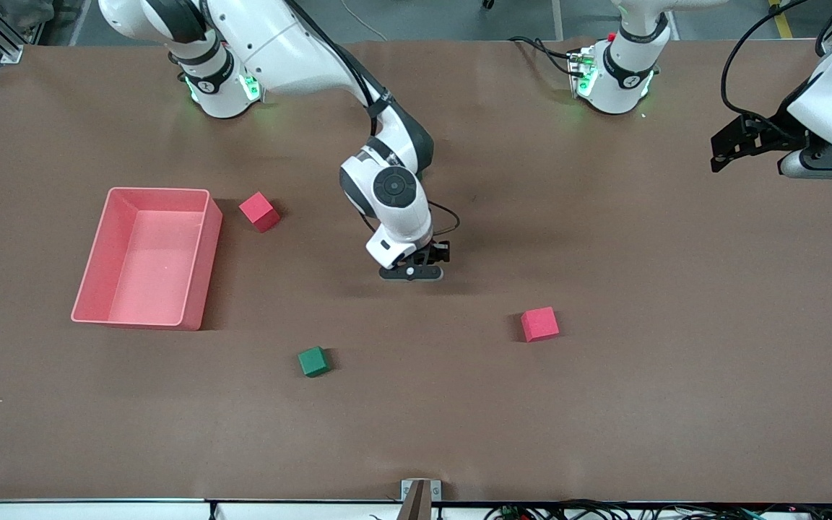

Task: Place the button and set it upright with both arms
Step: 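Lift the button out of the tray and carry it to mid-table, then set the button upright, open the right gripper while the left gripper approaches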

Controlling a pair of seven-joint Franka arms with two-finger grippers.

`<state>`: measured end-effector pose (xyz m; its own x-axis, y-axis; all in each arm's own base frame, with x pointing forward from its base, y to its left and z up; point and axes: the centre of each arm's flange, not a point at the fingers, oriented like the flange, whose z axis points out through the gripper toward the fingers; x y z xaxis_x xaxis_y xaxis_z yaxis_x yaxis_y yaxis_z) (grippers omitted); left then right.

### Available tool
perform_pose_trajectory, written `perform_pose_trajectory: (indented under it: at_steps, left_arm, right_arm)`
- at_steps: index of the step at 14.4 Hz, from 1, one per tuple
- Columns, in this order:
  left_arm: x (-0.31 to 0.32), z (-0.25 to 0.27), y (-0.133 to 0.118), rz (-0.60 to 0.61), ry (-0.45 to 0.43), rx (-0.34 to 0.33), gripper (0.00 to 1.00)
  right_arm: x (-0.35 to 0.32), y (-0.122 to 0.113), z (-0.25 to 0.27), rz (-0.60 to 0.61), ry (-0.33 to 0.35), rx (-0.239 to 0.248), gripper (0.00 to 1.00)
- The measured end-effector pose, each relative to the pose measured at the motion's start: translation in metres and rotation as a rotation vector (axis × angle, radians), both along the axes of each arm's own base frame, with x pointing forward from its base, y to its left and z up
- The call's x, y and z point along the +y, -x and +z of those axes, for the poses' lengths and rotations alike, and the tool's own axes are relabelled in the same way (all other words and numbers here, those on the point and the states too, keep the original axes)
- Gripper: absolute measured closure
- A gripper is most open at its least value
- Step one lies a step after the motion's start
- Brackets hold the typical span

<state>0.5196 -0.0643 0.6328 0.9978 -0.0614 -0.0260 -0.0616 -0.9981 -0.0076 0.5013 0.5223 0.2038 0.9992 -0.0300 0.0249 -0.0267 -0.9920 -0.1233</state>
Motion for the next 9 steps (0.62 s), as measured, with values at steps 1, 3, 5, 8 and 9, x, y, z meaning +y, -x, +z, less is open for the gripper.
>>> perform_pose_trajectory:
  at_steps: [1,3,5,8,9]
  left_arm:
    - [0.000,0.000,0.000,0.000,0.000,0.000,0.00]
    - [0.000,0.000,0.000,0.000,0.000,0.000,0.00]
    - [0.000,-0.001,-0.001,0.000,0.000,0.002,0.00]
    - [0.000,-0.001,-0.001,0.003,0.000,0.003,0.00]
    - [0.000,-0.001,-0.001,0.005,0.000,0.002,0.00]
  right_arm:
    - [0.004,0.004,-0.006,0.005,-0.002,-0.004,0.59]
    - [0.006,0.007,-0.012,0.009,0.000,-0.003,0.59]
    - [0.006,0.006,-0.012,0.008,0.001,-0.003,0.46]
    - [0.005,-0.001,-0.006,0.001,-0.004,-0.018,0.16]
    - [0.005,-0.005,0.000,-0.003,-0.008,-0.028,0.05]
